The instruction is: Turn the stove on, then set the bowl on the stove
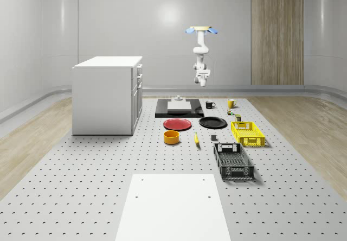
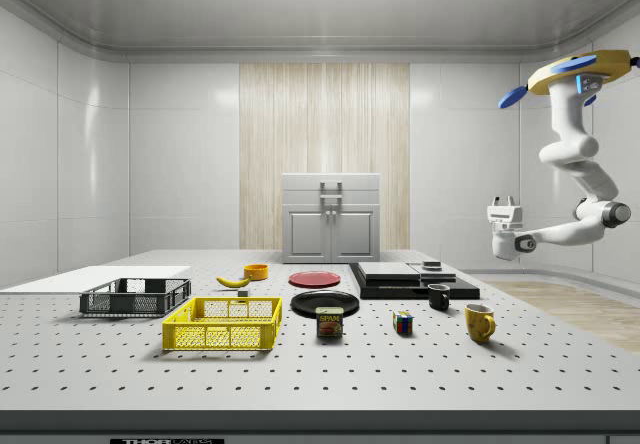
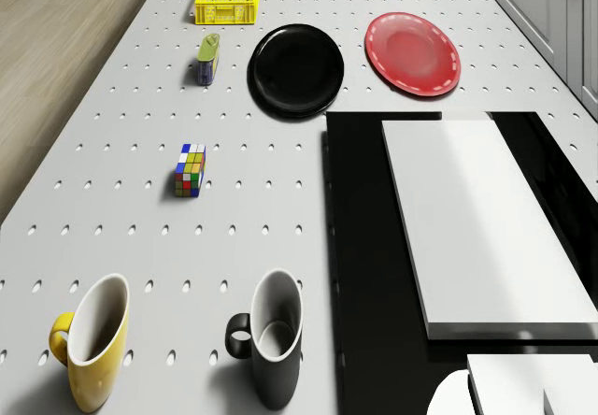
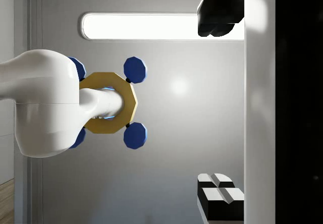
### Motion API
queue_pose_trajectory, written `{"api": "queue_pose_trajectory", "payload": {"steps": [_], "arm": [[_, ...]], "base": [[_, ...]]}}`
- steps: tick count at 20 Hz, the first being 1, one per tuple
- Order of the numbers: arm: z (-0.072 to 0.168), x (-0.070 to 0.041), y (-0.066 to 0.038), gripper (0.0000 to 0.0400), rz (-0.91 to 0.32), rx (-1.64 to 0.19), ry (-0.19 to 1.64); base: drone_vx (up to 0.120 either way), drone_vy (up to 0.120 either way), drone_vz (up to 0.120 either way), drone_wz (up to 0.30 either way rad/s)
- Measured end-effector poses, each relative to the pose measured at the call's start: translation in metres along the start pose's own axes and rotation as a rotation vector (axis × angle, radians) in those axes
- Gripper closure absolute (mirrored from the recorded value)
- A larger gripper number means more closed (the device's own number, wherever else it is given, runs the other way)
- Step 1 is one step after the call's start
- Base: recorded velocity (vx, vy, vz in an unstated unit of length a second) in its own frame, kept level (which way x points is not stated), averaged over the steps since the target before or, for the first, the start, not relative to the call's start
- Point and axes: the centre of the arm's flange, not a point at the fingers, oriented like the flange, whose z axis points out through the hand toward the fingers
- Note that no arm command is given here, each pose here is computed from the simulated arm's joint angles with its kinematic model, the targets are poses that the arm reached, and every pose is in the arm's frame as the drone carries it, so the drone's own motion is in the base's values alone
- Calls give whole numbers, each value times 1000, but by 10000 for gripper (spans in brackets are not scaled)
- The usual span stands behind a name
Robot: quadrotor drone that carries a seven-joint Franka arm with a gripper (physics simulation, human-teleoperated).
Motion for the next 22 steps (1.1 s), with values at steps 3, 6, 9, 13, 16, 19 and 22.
{"api": "queue_pose_trajectory", "payload": {"steps": [3, 6, 9, 13, 16, 19, 22], "arm": [[-12, 1, -1, 0, 0, 2, 2], [-19, 1, -1, 0, 0, 3, 3], [-23, 1, -1, 0, 0, 5, 5], [-26, 1, -1, 0, 0, 7, 7], [-26, 1, -1, 0, 0, 9, 9], [-27, 1, -1, 0, 0, 10, 11], [-27, 1, -1, 0, 0, 11, 13]], "base": [[120, -120, 0, 0], [120, -120, 0, 0], [120, -120, 0, 0], [120, -120, 0, 0], [120, -120, 0, 0], [120, -120, 0, 0], [120, -120, 0, 0]]}}
